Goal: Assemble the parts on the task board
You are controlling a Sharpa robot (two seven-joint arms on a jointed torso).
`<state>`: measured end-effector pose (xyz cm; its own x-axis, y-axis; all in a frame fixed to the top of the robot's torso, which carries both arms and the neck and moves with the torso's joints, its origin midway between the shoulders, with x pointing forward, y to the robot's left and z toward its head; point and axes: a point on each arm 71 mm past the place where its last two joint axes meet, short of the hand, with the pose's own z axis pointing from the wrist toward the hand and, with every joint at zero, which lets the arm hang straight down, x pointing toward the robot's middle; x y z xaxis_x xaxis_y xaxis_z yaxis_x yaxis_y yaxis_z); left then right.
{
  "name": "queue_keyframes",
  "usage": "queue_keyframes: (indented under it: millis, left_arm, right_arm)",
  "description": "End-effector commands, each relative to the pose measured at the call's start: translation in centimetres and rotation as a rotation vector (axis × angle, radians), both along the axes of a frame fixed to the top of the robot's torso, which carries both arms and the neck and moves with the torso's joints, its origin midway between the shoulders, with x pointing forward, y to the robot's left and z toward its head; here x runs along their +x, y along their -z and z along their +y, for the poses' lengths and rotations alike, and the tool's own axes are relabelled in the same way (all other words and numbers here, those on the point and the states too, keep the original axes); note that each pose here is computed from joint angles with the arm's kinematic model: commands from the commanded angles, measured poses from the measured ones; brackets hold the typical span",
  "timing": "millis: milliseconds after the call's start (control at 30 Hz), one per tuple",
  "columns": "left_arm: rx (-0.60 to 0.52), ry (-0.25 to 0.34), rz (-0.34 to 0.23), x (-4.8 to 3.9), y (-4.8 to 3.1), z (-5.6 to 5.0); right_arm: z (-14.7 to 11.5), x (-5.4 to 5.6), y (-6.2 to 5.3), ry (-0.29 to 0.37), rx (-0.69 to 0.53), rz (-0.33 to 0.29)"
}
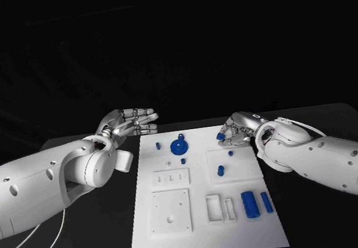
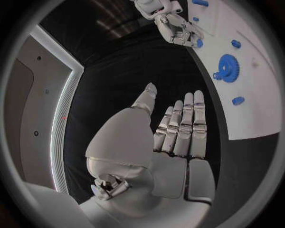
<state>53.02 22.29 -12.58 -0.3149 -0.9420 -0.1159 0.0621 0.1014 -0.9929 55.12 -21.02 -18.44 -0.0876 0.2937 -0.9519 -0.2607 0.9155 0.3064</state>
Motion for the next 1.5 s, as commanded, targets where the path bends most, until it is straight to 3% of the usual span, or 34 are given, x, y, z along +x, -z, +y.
queue_keyframes:
  millis: [33, 567, 967, 1267, 1500]
  left_arm:
    - [-0.003, 0.016, -0.006, -0.06, -0.09, -0.2]
    - [-0.002, 0.015, -0.005, -0.01, -0.08, -0.2]
    - [0.002, 0.019, -0.002, 0.0, -0.04, -0.2]
    - [0.04, 0.045, 0.019, -0.14, 0.17, 0.0]
    - [0.097, 0.094, 0.079, -0.15, 0.67, 0.0]
  right_arm:
    - [-0.1, 0.0, 0.3, 0.023, -0.008, -0.003]
    - [0.1, 0.0, 0.2, 0.035, -0.02, -0.042]
    - [0.2, -0.4, -0.3, 0.026, 0.01, -0.124]
    - [0.8, -1.3, -1.4, -0.019, 0.051, -0.201]
    - [0.9, -2.5, -2.5, -0.05, 0.073, -0.234]
